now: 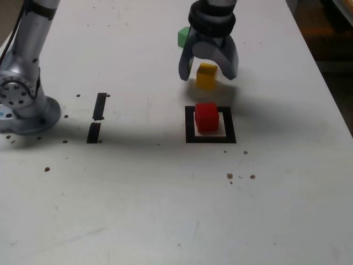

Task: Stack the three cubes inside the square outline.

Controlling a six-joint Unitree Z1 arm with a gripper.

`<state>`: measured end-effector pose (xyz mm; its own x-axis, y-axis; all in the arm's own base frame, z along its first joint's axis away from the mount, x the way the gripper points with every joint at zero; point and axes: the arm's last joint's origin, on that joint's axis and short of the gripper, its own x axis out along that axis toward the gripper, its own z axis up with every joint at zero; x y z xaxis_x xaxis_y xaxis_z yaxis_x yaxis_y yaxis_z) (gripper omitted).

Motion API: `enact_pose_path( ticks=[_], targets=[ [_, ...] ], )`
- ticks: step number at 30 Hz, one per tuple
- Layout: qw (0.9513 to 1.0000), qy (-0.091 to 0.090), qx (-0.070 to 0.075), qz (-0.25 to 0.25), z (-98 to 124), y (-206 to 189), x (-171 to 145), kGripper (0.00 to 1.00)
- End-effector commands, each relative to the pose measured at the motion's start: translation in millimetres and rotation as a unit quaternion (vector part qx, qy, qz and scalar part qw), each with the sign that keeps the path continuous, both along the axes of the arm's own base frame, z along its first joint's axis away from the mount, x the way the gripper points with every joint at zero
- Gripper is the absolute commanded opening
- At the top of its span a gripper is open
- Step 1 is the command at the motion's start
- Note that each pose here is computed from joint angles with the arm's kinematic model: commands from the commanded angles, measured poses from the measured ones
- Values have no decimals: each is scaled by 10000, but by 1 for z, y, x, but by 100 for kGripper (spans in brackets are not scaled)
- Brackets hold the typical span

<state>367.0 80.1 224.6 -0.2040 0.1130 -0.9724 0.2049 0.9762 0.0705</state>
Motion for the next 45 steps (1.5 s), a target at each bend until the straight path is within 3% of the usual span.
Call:
enact_pose_path(
  ticks=[1, 10, 14, 45],
  targets=[
    [10000, -45, 26, 0, 1, 0, 1, 75],
    [9997, -198, 72, -101, -3, 2, 7, 40],
    [9995, -270, 70, -124, -4, 3, 10, 31],
    [9997, -204, 47, -109, -7, 5, 11, 29]
  ],
)
